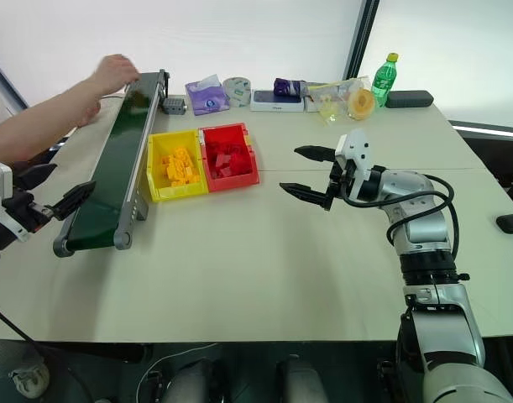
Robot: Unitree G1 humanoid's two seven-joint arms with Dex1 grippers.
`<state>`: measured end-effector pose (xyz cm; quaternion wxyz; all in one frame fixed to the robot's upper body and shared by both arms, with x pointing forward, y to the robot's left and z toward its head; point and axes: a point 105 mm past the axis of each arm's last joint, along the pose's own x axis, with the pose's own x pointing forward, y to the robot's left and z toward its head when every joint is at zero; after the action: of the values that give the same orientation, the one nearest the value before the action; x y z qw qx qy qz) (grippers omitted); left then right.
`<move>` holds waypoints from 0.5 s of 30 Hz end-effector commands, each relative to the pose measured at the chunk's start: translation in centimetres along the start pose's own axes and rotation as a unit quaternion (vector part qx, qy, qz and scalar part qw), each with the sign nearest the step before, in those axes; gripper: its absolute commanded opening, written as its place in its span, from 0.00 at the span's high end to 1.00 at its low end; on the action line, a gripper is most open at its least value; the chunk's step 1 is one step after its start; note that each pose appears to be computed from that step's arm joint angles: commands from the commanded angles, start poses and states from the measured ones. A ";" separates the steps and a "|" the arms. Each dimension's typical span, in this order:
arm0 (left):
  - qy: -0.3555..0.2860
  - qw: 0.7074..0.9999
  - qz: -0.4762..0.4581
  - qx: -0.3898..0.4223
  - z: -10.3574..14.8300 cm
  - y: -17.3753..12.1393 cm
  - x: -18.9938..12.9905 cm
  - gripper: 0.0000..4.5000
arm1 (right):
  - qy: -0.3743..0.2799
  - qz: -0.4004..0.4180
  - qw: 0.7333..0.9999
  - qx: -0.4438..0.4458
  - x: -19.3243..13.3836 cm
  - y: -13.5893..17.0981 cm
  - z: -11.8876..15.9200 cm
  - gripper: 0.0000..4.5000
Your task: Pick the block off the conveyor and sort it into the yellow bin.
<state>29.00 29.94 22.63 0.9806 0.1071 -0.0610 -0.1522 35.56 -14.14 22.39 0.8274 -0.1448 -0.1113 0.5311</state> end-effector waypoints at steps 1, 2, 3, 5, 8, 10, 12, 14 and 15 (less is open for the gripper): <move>-0.032 0.999 0.000 0.011 1.7 0.1 0.0 0.00 | -0.015 0.001 1.000 -0.022 0.0 -0.1 1.2 0.00; -0.033 0.999 0.000 0.007 1.8 0.1 0.0 0.00 | -0.015 0.001 1.000 -0.022 0.0 -0.1 1.2 0.00; -0.032 0.999 -0.004 0.011 1.8 0.0 0.0 0.00 | -0.015 0.000 1.000 -0.022 0.0 -0.1 1.2 0.00; -0.018 1.000 0.001 0.018 1.4 0.1 0.0 0.00 | -0.014 0.000 1.000 -0.022 0.0 -0.1 1.2 0.00; -0.029 1.000 -0.002 0.009 1.6 0.0 0.0 0.00 | -0.013 0.000 1.000 -0.022 0.0 -0.1 1.0 0.00; -0.029 1.000 -0.002 0.011 1.7 0.0 -0.1 0.00 | -0.015 0.001 1.000 -0.020 0.0 -0.1 1.1 0.00; -0.029 1.000 -0.002 0.012 1.6 0.0 -0.2 0.00 | -0.014 0.001 1.000 -0.020 0.0 -0.1 1.0 0.00; -0.026 1.000 0.001 0.009 1.5 0.0 -0.4 0.00 | -0.013 0.001 1.000 -0.021 0.0 -0.1 1.0 0.00; -0.029 1.000 0.010 0.004 1.4 0.2 -0.7 0.00 | -0.015 0.001 1.000 -0.020 0.1 -0.1 1.1 0.00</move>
<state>28.93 29.87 22.61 0.9808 0.1020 -0.0624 -0.1542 35.56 -14.15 22.37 0.8271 -0.1449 -0.1114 0.5314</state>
